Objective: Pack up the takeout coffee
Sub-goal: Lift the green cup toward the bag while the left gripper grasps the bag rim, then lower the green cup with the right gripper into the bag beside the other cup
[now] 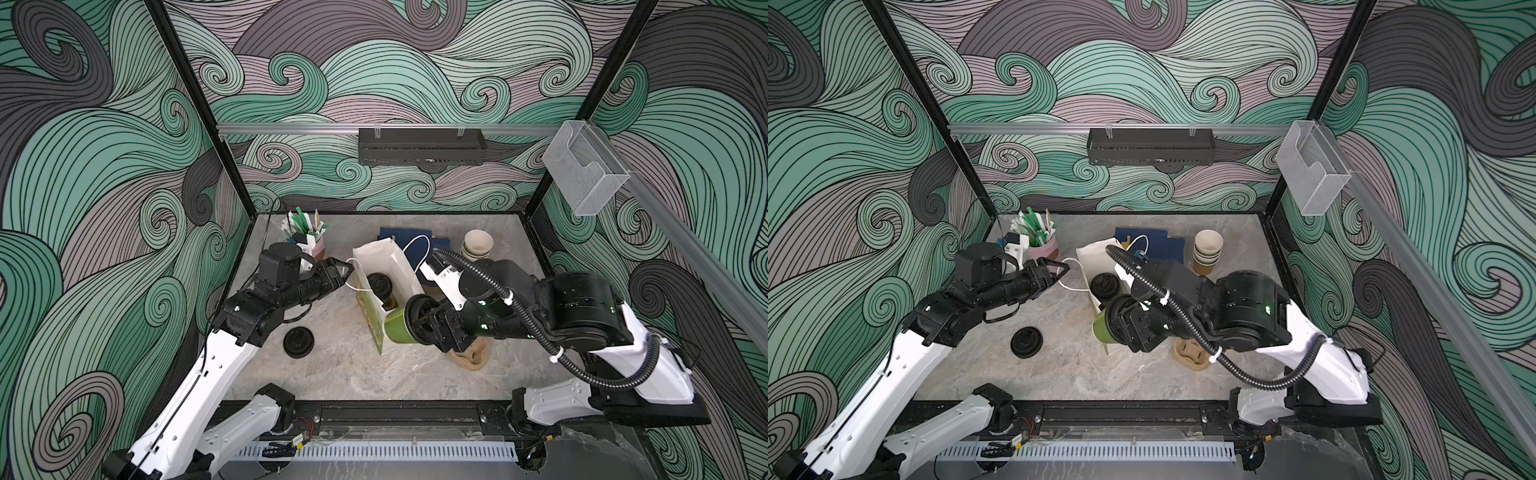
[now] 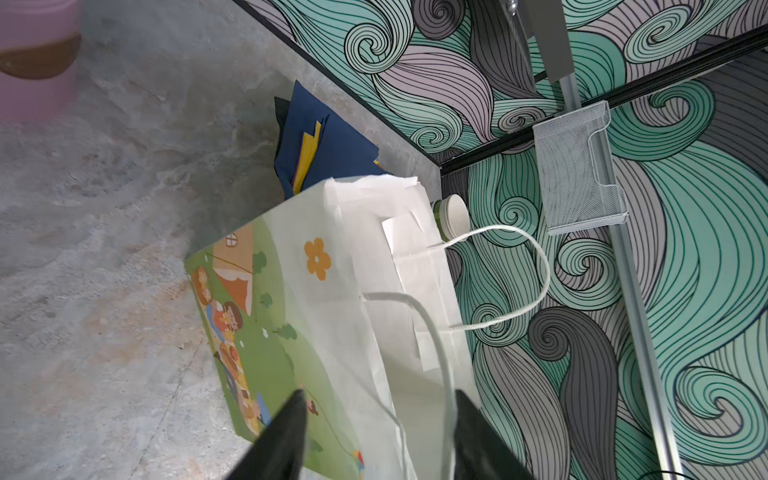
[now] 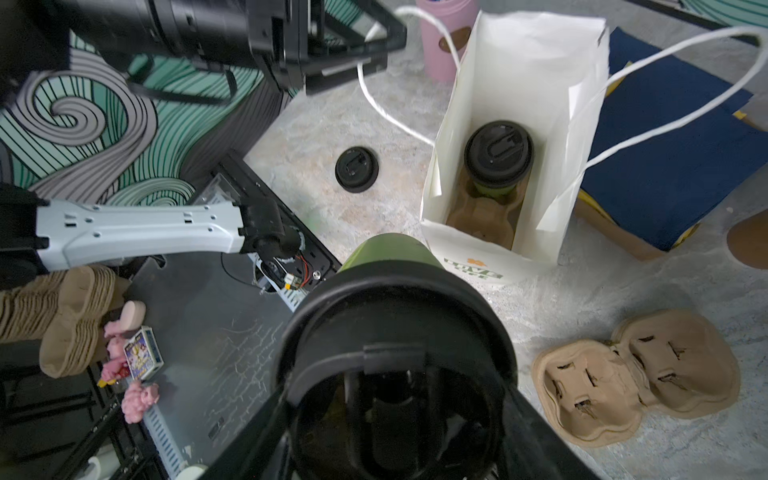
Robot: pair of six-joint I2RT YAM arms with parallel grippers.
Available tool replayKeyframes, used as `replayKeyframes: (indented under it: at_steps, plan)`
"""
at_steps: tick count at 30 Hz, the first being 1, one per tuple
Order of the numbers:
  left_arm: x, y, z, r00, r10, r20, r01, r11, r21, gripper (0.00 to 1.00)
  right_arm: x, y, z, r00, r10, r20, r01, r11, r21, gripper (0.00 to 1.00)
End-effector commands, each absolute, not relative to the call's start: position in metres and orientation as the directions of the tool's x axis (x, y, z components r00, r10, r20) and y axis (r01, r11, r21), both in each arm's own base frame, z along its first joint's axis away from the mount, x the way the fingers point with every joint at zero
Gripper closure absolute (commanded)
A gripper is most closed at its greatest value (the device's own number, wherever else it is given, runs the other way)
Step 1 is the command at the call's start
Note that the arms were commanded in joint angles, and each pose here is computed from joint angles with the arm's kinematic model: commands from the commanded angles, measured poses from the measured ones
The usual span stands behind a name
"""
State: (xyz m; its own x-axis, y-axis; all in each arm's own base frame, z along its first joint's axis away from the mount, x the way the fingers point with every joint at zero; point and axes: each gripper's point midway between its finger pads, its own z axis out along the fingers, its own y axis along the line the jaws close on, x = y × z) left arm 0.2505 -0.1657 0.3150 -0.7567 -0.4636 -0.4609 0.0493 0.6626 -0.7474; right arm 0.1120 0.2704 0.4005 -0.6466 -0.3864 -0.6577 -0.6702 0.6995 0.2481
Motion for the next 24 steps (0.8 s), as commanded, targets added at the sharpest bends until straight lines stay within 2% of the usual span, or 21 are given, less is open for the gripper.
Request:
replayKeyframes:
  at_steps: [1, 6, 10, 14, 24]
  plan:
    - [0.246, -0.171, 0.314, -0.766, -0.454, -0.454, 0.059, 0.654, -0.754, 0.61, 0.136, 0.266, 0.405, -0.654, -0.335, -0.678, -0.609, 0.765, 0.210, 0.38]
    - [0.241, -0.172, 0.314, -0.768, -0.452, -0.454, 0.063, 0.652, -0.756, 0.84, 0.173, 0.263, 0.413, -0.644, -0.273, -0.714, -0.530, 0.833, 0.160, 0.39]
    - [0.233, -0.175, 0.313, -0.781, -0.450, -0.433, 0.052, 0.644, -0.763, 0.95, 0.204, 0.261, 0.411, -0.657, -0.234, -0.717, -0.459, 0.878, 0.134, 0.40]
    - [0.222, -0.170, 0.313, -0.775, -0.469, -0.424, 0.032, 0.641, -0.767, 1.00, 0.218, 0.270, 0.393, -0.706, -0.242, -0.665, -0.441, 0.886, 0.146, 0.41]
    - [0.205, -0.177, 0.302, -0.775, -0.497, -0.390, 0.001, 0.617, -0.787, 1.00, 0.219, 0.298, 0.349, -0.771, -0.384, -0.509, -0.492, 0.865, 0.093, 0.41]
